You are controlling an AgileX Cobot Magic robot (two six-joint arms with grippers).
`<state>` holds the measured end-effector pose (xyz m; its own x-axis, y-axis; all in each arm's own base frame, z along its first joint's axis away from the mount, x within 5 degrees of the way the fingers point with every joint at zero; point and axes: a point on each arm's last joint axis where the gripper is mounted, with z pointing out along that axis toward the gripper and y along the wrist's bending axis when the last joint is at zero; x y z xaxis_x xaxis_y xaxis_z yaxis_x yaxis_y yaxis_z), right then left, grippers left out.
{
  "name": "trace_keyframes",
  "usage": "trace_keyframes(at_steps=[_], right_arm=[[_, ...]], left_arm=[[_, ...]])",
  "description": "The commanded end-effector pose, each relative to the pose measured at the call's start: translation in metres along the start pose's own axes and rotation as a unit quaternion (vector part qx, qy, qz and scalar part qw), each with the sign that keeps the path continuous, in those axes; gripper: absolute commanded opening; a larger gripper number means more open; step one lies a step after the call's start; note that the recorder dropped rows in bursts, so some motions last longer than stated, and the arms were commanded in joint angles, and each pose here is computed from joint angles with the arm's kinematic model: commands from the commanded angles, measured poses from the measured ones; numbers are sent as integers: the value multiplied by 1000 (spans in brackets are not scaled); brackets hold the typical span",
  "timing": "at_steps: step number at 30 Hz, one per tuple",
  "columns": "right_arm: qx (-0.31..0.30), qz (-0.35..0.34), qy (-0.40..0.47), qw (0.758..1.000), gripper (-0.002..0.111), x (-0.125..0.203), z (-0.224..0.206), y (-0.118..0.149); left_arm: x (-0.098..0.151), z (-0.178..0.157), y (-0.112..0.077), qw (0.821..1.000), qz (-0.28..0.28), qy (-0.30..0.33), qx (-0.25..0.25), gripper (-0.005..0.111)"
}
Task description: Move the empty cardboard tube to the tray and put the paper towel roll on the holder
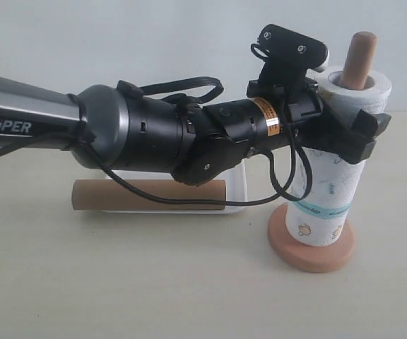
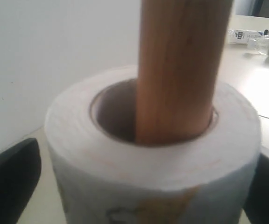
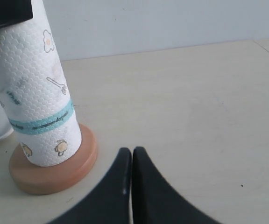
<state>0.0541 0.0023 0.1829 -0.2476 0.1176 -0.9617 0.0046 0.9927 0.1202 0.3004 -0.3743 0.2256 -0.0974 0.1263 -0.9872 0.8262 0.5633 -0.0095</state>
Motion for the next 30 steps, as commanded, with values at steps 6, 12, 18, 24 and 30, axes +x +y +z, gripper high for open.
trace_keyframes(at_steps=[6,12,18,24,30], right_arm=[[0,-1,-7,1000,0,-1,0,0],[0,-1,-7,1000,0,-1,0,0],[0,-1,-7,1000,0,-1,0,0],[0,-1,-7,1000,0,-1,0,0],[0,-1,-7,1000,0,-1,0,0]], left_arm=[[-67,-33,-7,997,36,-73,11,106],[-123,-72,-9,990,43,-132,5,106],[-157,-114,-7,995,37,-89,-28,92],[-174,-161,-2,997,8,-4,-73,3],[-184,-210,0,991,-7,70,-111,6]])
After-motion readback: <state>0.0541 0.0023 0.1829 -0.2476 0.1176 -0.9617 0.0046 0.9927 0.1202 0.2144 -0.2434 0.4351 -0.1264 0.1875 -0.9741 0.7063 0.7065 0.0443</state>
